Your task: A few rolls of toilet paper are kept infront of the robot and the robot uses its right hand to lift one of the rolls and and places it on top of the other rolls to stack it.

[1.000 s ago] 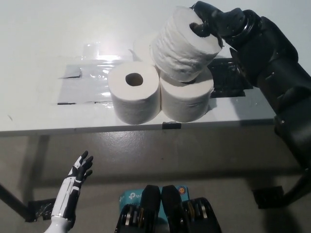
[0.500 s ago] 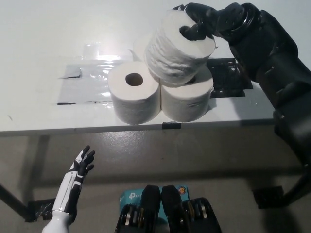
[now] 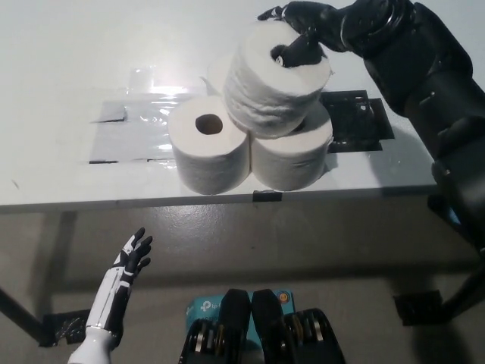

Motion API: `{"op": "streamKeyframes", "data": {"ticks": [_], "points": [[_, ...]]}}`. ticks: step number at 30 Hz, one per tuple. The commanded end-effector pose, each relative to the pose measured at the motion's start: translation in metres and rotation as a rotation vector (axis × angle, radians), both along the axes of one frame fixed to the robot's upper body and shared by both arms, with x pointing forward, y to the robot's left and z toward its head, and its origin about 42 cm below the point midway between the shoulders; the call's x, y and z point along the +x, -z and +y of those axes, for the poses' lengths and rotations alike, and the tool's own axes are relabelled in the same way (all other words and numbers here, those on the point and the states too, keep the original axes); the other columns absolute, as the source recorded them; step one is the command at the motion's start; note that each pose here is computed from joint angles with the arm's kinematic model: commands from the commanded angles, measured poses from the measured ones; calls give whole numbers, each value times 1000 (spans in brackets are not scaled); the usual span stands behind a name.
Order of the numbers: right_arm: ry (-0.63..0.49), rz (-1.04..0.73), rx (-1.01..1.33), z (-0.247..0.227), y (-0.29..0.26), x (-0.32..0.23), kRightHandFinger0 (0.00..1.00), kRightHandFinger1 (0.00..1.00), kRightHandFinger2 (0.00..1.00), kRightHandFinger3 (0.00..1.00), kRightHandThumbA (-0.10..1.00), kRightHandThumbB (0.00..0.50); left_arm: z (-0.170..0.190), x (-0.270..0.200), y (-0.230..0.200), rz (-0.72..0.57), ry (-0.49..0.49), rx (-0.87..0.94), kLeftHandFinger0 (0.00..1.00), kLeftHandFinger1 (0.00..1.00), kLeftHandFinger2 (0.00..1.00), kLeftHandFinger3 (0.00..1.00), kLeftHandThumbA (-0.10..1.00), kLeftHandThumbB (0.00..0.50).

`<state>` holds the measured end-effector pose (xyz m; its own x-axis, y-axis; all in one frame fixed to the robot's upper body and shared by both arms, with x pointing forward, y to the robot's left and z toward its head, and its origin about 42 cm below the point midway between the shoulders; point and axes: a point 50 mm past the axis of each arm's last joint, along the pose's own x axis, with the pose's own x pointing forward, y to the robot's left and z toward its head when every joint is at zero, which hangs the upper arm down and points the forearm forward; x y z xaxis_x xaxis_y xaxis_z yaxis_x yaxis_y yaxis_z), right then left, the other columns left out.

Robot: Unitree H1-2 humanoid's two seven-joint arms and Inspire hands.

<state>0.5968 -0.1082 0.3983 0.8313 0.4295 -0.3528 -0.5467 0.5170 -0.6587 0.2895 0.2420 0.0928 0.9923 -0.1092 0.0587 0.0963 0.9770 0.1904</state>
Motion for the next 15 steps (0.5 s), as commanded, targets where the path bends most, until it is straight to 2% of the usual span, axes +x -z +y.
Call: {"op": "streamKeyframes", "data": {"ticks": [1,4,6,9,11,12,15], "points": [[-68,-61,33,15,-78,-4,1000,1000,1000,1000,783,388,0,3,-12,-27,26,17,1000,1000,1000,1000,979,170],[-71,-72,11,20,-92,-7,1000,1000,1000,1000,785,399,-1,2,-12,-22,33,22,1000,1000,1000,1000,984,181],[-64,-83,-5,24,-101,-8,1000,1000,1000,1000,772,423,-2,3,-12,-34,40,16,1000,1000,1000,1000,973,175],[-55,-114,-8,29,-113,-10,1000,1000,1000,1000,724,417,-2,3,-12,-36,43,5,1000,1000,1000,1000,958,168],[-59,-115,-12,30,-116,-11,1000,1000,1000,1000,729,407,-3,3,-11,-42,48,14,1000,1000,1000,1000,961,162],[-69,-119,-25,31,-119,-12,1000,1000,1000,1000,757,400,-3,3,-11,-42,50,17,1000,1000,1000,1000,967,173],[-72,-106,-68,30,-128,-14,1000,1000,1000,1000,833,419,-3,3,-11,-31,54,4,1000,1000,1000,1000,961,170]]}}
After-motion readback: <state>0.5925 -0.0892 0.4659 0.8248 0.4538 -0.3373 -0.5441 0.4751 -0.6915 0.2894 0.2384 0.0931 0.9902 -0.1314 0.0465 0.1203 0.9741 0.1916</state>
